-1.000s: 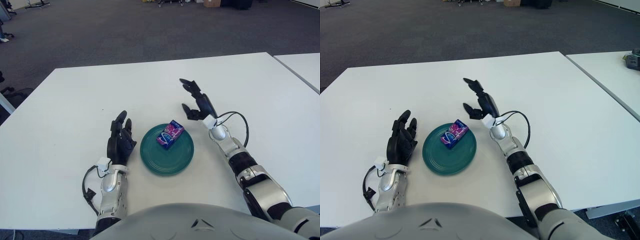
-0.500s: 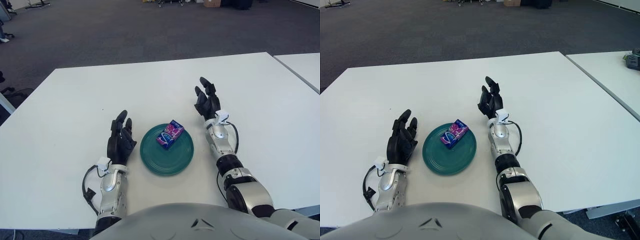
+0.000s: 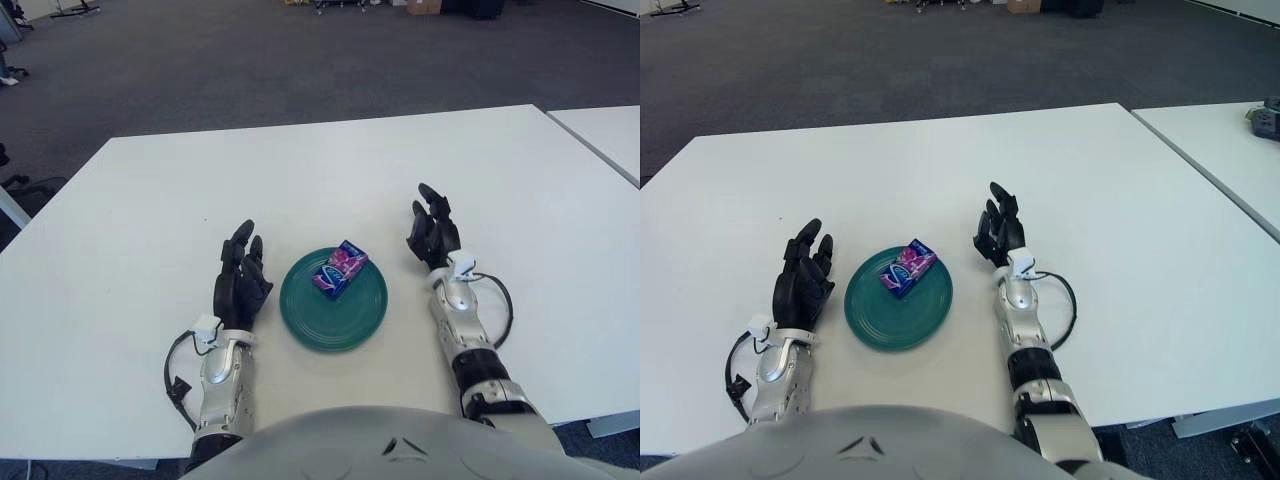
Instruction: Put the gum into the plate.
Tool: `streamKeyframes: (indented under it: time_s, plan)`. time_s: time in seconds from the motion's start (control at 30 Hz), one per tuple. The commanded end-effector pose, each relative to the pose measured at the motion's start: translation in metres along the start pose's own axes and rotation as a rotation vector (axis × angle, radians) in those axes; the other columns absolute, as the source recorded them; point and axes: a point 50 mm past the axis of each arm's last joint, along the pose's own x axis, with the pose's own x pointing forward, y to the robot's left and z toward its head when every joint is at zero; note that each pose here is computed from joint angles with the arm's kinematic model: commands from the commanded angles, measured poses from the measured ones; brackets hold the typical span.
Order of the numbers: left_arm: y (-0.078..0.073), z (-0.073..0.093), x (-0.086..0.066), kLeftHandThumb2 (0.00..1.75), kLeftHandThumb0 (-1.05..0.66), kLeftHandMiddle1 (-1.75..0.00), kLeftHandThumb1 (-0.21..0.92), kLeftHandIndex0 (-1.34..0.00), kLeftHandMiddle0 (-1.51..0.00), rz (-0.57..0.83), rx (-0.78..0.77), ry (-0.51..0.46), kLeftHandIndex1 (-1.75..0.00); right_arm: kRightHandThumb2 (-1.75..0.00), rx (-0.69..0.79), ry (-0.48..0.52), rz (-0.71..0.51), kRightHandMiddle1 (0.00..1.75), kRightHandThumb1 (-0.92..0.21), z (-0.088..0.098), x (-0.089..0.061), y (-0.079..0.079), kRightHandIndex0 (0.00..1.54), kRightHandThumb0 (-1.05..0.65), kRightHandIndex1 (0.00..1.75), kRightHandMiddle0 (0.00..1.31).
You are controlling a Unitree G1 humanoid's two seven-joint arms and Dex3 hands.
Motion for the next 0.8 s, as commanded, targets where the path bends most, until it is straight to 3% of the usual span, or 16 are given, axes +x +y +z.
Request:
streamKeyframes:
  time_s: [0.0,0.4,0.77]
  plan:
    - [0.007,-0.019,-0.020,0.96,-0.87,0.00,0.92,0.00,-0.17,0.064,-0.004,0.093,-0.48,-0.93,-0.023,0.092,0.037,0.44,-0.92,-0.009,-0.011,0.008,0.14,-0.77,0.00,0.00]
    - [0.003,-0.012,-0.019,0.98,-0.88,0.00,0.92,0.00,-0.15,0.045,0.010,0.073,-0.42,-1.00,-0.129,0.195,0.151,0.17,-0.92,-0.002,-0.022,0.025,0.05,-0.80,0.00,0.00]
    - [0.003,-0.003,-0.020,1.00,-0.91,0.00,0.92,0.00,-0.15,0.022,0.060,0.055,-0.38,-1.05,-0.222,0.255,0.149,0.01,-0.92,-0.005,-0.025,0.033,0.06,-0.86,0.01,0.00]
